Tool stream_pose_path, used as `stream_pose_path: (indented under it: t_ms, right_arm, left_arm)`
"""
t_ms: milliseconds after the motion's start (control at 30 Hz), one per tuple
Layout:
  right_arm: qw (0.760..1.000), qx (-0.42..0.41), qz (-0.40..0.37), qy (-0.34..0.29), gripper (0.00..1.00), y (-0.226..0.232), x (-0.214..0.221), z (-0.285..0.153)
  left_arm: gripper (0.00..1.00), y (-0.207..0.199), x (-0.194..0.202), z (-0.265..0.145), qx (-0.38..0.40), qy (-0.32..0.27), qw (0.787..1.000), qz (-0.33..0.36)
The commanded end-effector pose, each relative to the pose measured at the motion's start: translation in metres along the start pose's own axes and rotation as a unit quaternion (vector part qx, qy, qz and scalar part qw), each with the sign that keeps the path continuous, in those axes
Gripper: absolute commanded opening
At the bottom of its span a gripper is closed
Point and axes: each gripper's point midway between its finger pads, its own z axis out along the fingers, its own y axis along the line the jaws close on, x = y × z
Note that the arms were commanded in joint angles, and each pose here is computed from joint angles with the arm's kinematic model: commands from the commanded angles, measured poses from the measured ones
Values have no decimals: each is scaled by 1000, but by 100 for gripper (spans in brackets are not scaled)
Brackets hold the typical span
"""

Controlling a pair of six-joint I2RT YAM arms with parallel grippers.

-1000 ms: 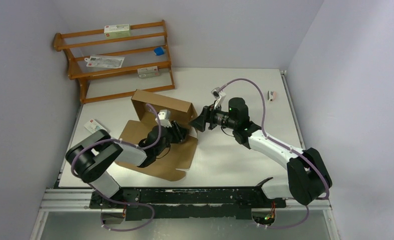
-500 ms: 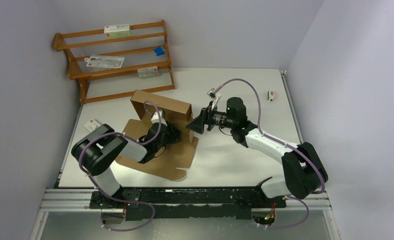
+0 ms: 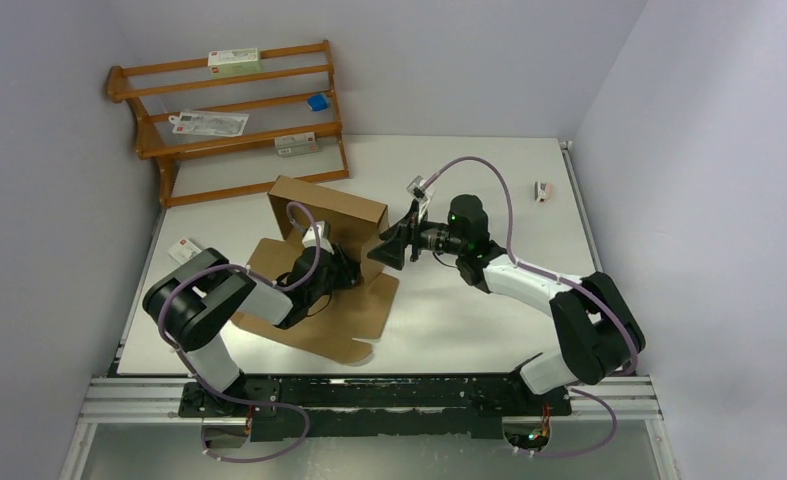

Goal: Fold the paper box

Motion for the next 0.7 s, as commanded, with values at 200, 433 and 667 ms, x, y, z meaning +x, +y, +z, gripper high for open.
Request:
stream_pose_path:
  t_ms: [200, 433, 667]
  right_arm:
    - [985, 106, -138, -10, 70, -32, 10, 6]
    - [969, 186, -163, -27, 67, -40, 18, 8]
    - [956, 249, -145, -47, 76, -53, 29, 11]
  left_arm:
    - [34, 21, 41, -16, -17, 77, 997, 0]
    - [33, 14, 43, -17, -3, 83, 996, -12]
    - [33, 8, 42, -21, 5, 82, 997, -11]
